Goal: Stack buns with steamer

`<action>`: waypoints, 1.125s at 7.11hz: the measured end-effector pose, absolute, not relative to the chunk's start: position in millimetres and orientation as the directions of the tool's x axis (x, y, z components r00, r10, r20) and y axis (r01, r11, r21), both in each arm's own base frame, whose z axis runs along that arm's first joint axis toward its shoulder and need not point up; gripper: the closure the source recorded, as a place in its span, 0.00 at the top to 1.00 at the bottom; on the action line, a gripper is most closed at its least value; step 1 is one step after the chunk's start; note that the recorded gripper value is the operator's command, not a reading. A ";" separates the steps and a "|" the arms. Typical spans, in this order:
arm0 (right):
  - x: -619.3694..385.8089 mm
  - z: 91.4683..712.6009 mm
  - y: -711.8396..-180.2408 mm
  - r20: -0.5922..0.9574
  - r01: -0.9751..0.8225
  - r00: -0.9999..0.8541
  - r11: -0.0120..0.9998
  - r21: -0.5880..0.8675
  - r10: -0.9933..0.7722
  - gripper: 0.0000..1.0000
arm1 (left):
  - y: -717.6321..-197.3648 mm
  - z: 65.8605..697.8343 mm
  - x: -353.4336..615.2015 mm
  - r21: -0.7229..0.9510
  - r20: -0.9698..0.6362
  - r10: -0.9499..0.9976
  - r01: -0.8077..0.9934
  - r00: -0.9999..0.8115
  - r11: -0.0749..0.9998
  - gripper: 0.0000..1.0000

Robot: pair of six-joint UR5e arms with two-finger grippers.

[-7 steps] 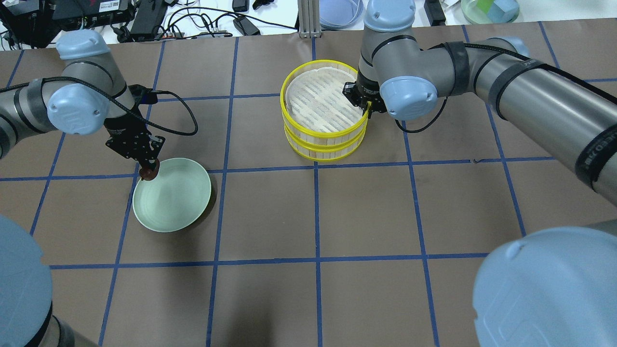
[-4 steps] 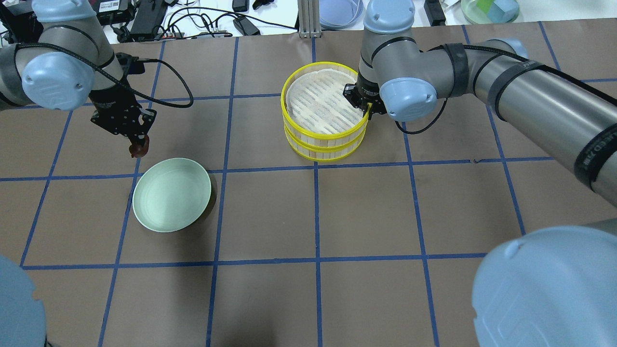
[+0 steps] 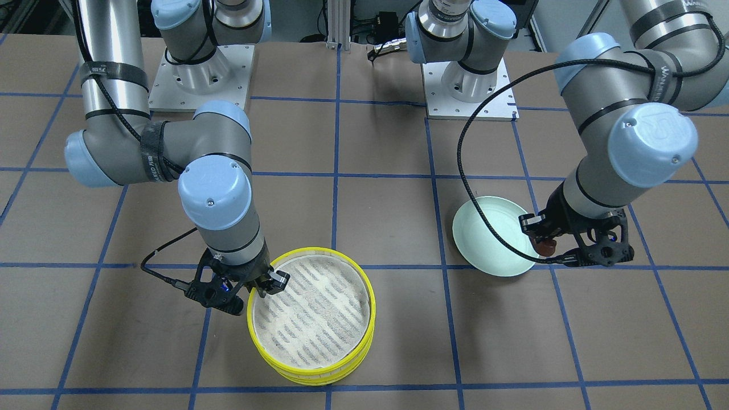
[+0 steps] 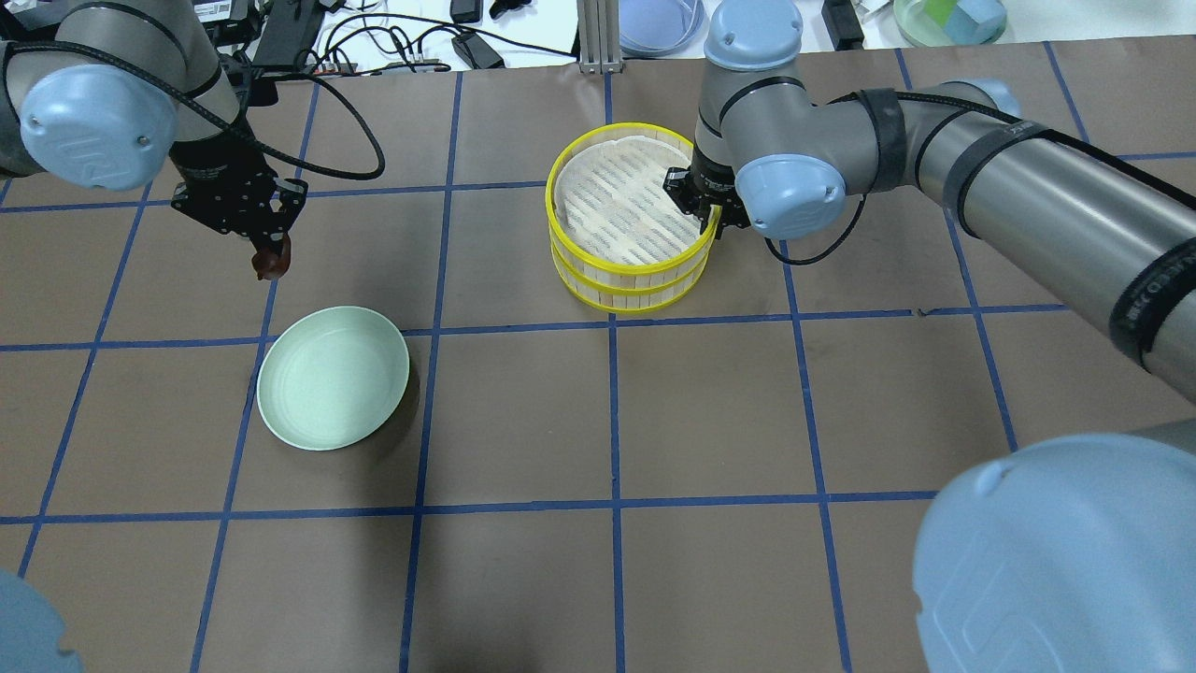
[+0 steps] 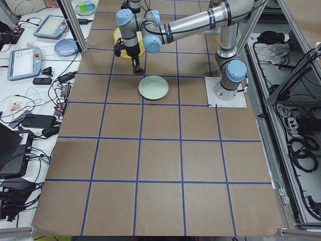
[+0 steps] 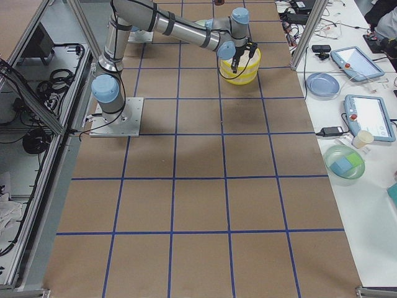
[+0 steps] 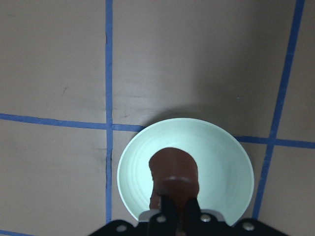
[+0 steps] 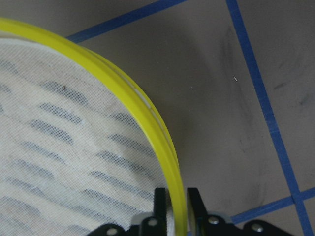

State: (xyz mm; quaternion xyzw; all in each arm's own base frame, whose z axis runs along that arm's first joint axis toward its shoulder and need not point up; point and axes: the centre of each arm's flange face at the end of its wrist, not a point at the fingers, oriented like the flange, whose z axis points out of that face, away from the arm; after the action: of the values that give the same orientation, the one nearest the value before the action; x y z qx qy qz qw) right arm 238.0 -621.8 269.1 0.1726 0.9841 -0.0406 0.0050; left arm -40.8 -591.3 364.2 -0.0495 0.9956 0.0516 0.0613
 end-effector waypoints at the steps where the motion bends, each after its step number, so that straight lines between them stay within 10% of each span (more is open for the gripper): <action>1: 238.4 269.3 -621.8 -0.027 0.341 -0.940 0.937 -0.078 0.340 0.47 | -590.4 367.0 -60.8 0.077 -0.129 -0.121 -0.132 -0.984 0.988 0.00; 8: 240.1 283.4 -626.6 -0.066 0.335 -0.942 0.933 -0.131 0.329 0.81 | -593.3 375.0 -126.0 0.002 0.031 -0.452 -0.452 -0.892 0.892 0.00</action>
State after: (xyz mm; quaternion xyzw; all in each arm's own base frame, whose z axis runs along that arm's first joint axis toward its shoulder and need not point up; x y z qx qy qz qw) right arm 240.1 -626.6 283.4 0.1690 0.9829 -0.0703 0.0216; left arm -126.0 -593.3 375.0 -0.2324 0.9725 -0.0024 -0.0153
